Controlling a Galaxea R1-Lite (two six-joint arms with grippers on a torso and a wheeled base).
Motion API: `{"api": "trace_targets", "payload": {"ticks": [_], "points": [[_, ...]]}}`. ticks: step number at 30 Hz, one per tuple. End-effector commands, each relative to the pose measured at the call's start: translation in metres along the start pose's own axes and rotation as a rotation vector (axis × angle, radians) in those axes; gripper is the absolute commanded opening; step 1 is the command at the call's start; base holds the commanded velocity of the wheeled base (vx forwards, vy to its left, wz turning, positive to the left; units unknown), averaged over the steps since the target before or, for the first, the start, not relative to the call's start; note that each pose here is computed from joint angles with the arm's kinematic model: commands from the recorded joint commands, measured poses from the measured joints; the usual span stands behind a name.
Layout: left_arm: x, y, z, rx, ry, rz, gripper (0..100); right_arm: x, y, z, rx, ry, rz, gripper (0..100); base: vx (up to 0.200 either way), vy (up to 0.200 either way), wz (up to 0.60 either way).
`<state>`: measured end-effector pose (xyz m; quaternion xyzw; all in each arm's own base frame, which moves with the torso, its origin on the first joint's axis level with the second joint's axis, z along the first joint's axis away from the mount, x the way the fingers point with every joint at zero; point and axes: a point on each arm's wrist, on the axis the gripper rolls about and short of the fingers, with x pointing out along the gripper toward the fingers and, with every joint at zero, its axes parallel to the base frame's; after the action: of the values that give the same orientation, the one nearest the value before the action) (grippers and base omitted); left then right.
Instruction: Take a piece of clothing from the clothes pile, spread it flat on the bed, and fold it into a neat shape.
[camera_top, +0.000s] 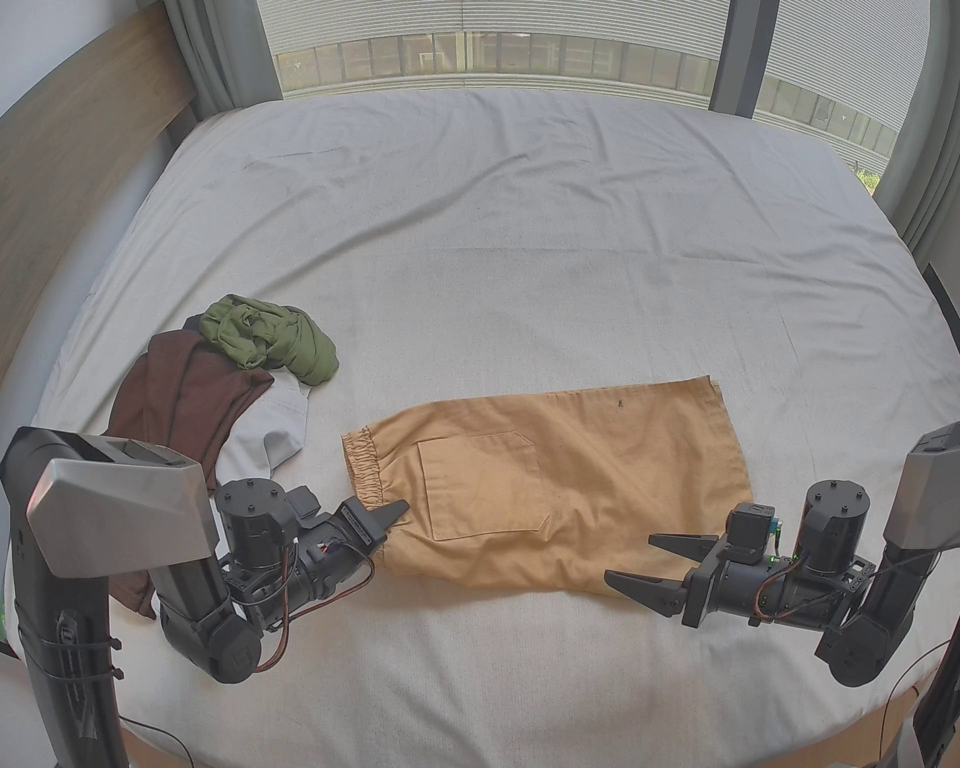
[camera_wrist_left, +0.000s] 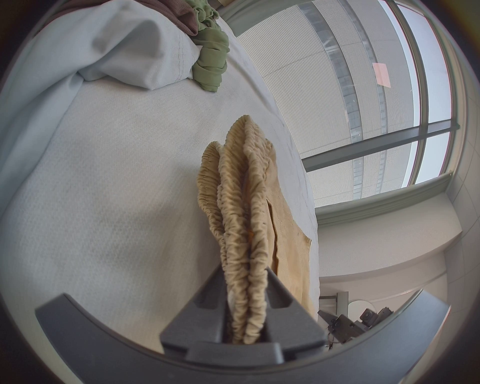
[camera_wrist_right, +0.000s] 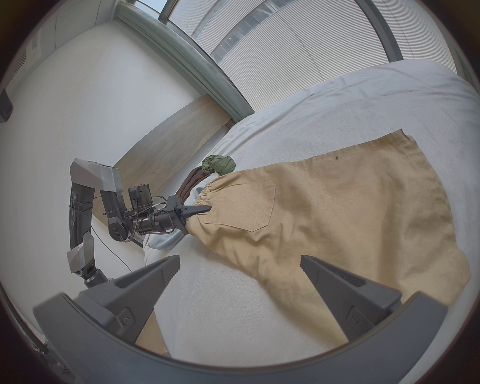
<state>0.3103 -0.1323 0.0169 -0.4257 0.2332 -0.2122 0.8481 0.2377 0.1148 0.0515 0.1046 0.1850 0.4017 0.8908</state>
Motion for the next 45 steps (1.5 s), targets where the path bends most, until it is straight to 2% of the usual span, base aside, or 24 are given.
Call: {"api": "trace_targets", "payload": {"ticks": [1,9,12,20,29,32,45], "points": [[-0.015,-0.003,-0.003,0.035,0.016,0.021,0,-0.001,-0.002,0.0,-0.008,0.0,-0.006,100,0.0,0.0,0.0],[-0.047,0.007,-0.011,0.147,0.075,0.107,0,0.0,-0.002,-0.001,-0.011,0.002,-0.005,100,0.0,0.0,0.0],[-0.056,0.006,-0.006,0.154,0.066,0.114,0,0.0,-0.002,-0.001,-0.013,0.003,-0.005,100,0.0,0.0,0.0],[-0.077,0.008,0.023,0.151,-0.036,0.133,0,0.001,-0.002,-0.003,-0.01,0.012,-0.006,100,0.0,0.0,0.0],[-0.101,0.012,0.03,0.145,-0.025,0.14,0,0.002,-0.002,-0.005,-0.007,0.021,-0.005,100,0.0,0.0,0.0],[-0.098,0.01,0.03,0.154,-0.022,0.126,0,0.003,-0.002,-0.006,-0.006,0.023,-0.004,100,0.0,0.0,0.0],[-0.063,-0.034,0.003,0.242,0.057,-0.071,0,0.001,-0.004,-0.003,-0.006,0.008,-0.012,100,0.0,0.0,0.0]]}}
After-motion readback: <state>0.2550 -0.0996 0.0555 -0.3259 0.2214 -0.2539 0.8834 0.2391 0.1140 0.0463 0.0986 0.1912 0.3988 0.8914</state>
